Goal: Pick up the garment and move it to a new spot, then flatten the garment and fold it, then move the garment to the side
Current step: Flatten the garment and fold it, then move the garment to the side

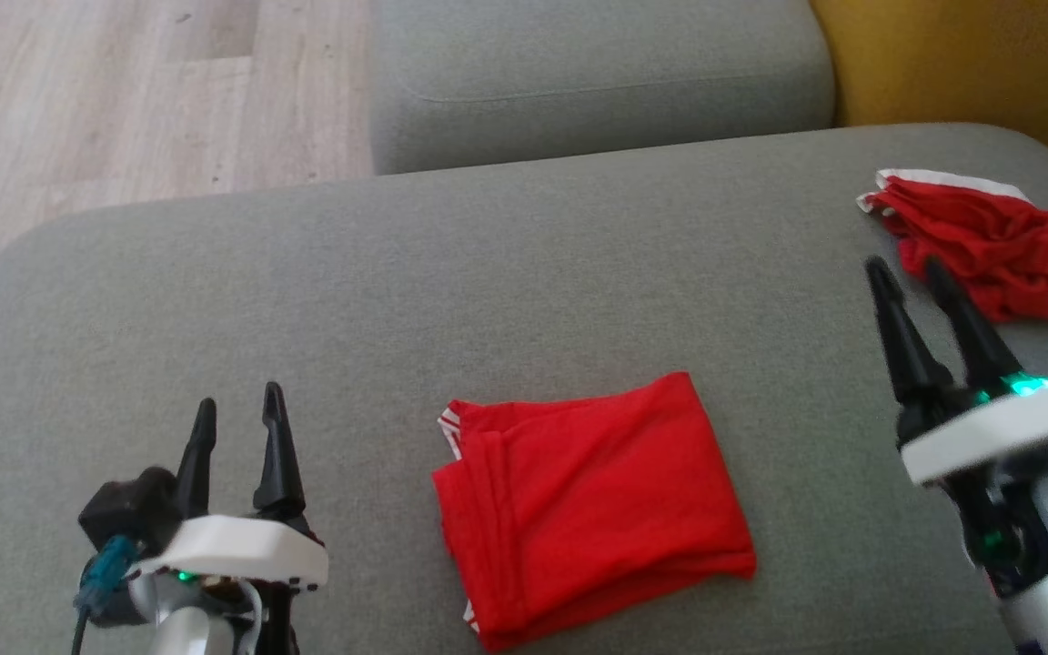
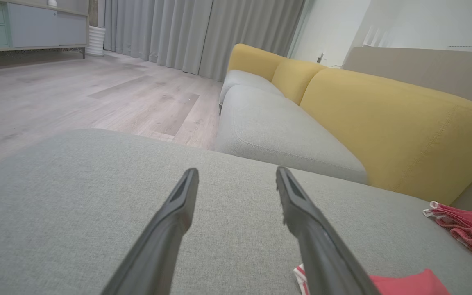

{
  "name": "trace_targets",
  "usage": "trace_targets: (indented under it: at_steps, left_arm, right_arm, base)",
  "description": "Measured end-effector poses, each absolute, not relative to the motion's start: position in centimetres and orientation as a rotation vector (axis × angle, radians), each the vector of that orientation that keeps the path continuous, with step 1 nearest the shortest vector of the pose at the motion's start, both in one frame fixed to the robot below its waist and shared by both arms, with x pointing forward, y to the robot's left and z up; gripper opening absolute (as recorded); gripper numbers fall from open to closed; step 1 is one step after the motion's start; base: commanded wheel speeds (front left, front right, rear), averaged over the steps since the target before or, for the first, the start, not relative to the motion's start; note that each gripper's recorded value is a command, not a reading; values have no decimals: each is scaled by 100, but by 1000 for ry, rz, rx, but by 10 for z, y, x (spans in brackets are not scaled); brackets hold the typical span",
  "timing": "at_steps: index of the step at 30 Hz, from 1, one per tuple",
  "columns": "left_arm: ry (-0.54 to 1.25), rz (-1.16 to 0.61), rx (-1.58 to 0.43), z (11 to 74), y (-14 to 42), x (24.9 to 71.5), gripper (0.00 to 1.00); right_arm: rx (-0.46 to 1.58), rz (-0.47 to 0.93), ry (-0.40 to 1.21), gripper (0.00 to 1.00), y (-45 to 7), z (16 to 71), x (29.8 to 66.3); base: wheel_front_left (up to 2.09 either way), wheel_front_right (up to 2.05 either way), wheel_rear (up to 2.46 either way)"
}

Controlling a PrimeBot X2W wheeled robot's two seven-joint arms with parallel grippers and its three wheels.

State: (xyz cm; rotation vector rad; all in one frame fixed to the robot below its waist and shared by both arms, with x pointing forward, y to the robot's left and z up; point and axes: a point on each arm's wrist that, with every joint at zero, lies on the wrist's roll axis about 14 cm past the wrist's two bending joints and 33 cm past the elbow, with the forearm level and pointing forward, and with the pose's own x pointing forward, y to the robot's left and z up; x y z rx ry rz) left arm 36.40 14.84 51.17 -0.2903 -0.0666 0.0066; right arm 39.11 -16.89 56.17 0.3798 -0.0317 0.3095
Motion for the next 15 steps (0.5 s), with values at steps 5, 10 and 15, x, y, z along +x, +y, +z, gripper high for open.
trace_targets:
  at_steps: [5, 10, 15]
  left_arm:
    - [-66, 4, -266, 511, 148, 367, 100]
    - [-61, 11, -234, 508, 151, 368, 100]
    - [-56, 13, -218, 506, 152, 367, 100]
  right_arm:
    - [248, 200, -71, 100, -202, 544, 379]
    - [116, 120, -93, 100, -225, 535, 376]
    - [80, 105, -44, 100, -221, 513, 369]
  base:
    - [0, 0, 0]
    - [0, 0, 0]
    - [0, 0, 0]
